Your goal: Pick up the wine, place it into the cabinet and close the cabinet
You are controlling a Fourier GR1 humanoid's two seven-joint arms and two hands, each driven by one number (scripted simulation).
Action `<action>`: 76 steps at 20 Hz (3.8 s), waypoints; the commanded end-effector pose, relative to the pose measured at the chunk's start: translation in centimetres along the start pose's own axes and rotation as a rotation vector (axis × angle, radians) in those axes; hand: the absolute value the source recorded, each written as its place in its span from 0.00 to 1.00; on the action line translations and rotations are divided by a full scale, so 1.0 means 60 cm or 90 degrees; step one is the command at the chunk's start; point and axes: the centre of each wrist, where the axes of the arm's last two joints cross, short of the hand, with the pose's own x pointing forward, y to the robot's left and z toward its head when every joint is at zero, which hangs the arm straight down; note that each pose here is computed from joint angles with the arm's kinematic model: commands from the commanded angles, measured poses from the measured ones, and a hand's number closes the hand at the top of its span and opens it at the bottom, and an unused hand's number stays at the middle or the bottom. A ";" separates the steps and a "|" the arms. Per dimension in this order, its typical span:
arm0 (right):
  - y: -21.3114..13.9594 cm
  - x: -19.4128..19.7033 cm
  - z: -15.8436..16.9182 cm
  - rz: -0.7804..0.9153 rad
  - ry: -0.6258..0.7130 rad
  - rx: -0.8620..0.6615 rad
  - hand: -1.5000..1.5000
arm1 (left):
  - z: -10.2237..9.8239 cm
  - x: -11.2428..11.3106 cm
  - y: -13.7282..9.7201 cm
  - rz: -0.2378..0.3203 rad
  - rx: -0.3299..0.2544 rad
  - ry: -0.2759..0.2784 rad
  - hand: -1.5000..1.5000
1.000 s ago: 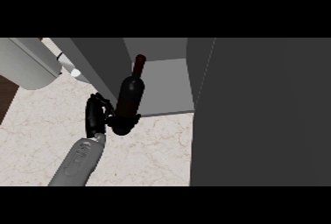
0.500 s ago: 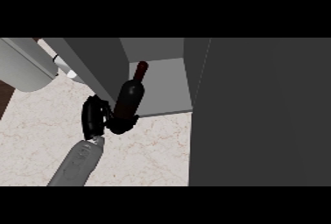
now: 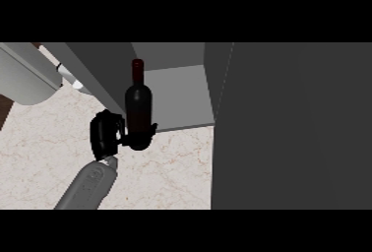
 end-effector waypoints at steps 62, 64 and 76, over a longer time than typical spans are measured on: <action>0.001 0.008 0.004 -0.014 -0.008 -0.001 0.00 | 0.012 0.240 -0.052 0.285 -0.061 -0.017 0.00; 0.006 0.021 0.009 -0.024 -0.001 0.004 0.00 | 0.014 0.254 -0.049 0.308 -0.065 -0.025 0.00; 0.008 0.032 0.021 -0.008 0.012 -0.048 0.00 | 0.068 0.245 -0.014 0.466 -0.185 -0.086 0.00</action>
